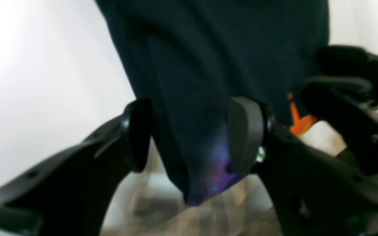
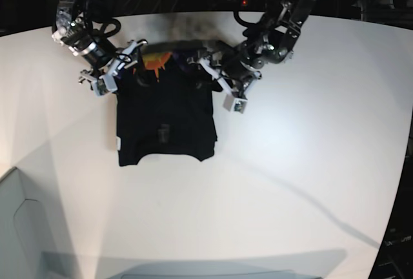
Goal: Fold the T-shirt properly
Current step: 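Grasp the bundle's edge with both grippers and pull it toward the robot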
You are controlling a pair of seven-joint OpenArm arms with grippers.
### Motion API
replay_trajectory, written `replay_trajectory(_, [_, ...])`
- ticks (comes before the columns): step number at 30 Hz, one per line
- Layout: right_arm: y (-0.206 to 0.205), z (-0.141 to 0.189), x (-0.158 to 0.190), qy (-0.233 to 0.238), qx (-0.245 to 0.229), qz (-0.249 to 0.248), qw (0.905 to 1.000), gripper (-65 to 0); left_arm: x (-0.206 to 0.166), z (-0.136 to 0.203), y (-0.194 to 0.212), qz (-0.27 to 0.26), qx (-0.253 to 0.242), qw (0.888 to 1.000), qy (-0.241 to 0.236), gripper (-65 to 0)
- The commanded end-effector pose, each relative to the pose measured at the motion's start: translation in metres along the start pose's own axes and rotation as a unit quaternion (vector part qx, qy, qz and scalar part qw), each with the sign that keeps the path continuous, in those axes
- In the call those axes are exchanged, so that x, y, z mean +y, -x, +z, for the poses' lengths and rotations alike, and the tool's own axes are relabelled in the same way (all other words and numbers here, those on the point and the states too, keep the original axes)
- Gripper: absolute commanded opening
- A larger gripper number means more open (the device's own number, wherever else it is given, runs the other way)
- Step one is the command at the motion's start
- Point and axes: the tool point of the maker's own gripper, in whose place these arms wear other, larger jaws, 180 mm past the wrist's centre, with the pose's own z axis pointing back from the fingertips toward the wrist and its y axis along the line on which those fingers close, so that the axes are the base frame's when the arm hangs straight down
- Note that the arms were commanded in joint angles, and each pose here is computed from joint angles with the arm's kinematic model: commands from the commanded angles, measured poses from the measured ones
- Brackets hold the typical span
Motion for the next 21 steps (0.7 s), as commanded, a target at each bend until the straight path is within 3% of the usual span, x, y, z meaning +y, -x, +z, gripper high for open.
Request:
replay_trajectory(1, [-0.013,0.001,0.0,-0.004,-0.023,0.004,0.9997,-26.4,-0.005,-0.001,-0.008,0.004,-0.011,1.0,0.01,-29.8])
replay_trajectory(7, [-0.012,0.001,0.0,-0.004,-0.022,0.004,0.9997,-26.4,-0.025,-0.01,0.015,-0.016,0.02,0.999,0.032,-32.6])
replay_trajectory(12, [-0.012,0.001,0.0,-0.004,-0.022,0.004,0.9997,-26.4,-0.04,-0.011,0.021,-0.028,0.027,0.998,0.05,-48.6])
replay_trajectory(16, [-0.011,0.001,0.001,-0.004,-0.021,0.003,0.9998,-26.4,-0.041,-0.007,0.015,-0.031,0.018,0.998,0.051,-65.0])
replay_trajectory(21, [-0.011,0.001,0.001,-0.004,-0.021,0.003,0.9998,-26.4,-0.044,0.004,0.008,-0.041,0.005,0.998,0.056,-65.0])
